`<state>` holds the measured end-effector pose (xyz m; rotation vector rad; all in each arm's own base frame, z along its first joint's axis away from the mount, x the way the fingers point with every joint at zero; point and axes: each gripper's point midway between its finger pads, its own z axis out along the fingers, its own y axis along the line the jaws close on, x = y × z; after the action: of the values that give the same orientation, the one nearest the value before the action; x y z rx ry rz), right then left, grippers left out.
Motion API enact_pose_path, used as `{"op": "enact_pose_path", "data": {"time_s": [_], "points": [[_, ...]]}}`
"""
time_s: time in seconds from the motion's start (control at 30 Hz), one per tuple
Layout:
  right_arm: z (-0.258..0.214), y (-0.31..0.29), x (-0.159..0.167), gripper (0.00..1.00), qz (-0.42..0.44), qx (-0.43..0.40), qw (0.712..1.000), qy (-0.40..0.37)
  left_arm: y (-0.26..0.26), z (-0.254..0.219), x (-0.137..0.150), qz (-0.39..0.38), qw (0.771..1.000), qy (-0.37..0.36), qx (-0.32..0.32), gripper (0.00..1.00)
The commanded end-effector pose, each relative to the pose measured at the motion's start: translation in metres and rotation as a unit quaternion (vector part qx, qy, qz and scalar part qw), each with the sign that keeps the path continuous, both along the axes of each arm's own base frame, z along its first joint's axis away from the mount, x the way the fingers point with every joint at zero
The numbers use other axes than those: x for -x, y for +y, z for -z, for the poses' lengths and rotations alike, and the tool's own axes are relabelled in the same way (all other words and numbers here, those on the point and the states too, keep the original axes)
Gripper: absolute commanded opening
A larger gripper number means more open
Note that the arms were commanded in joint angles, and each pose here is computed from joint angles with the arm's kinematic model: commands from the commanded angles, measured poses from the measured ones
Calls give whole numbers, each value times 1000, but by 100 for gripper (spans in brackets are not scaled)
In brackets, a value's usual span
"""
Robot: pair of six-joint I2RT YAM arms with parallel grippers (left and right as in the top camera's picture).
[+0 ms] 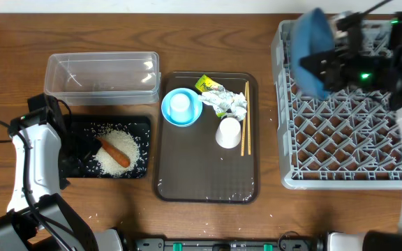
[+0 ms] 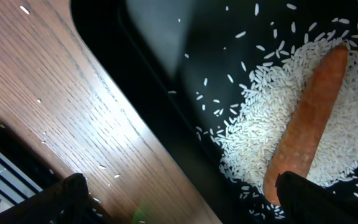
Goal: Sort waste into correct bins and load items into the dishwasher rack
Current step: 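Lift the blue plate with the right gripper over the grey dish rack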
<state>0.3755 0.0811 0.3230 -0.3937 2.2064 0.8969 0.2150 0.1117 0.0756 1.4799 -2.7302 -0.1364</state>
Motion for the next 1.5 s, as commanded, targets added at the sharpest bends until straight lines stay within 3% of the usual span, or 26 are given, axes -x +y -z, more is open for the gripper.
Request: {"op": "enact_pose_path", "data": {"time_s": [0.0, 0.5, 0.9, 1.07, 1.37, 1.43, 1.47], "points": [[-6, -25, -13, 1, -14, -44, 998, -32, 2, 0, 3, -5, 1000, 5, -3, 99], [34, -135, -79, 1, -30, -261, 962, -68, 2, 0, 3, -5, 1000, 5, -3, 99], [60, -176, -95, 1, 14, -275, 960, -45, 2, 0, 3, -5, 1000, 5, -3, 99], [70, -194, -100, 1, 76, -283, 956, 5, 2, 0, 3, -5, 1000, 5, -3, 99], [78, -236, -97, 1, 157, -283, 946, 29, 2, 0, 3, -5, 1000, 5, -3, 99], [79, -245, -96, 6, 175, -285, 942, 36, 2, 0, 3, -5, 1000, 5, -3, 99], [78, -249, -95, 14, 182, -286, 940, 37, 2, 0, 3, -5, 1000, 5, -3, 99]]}}
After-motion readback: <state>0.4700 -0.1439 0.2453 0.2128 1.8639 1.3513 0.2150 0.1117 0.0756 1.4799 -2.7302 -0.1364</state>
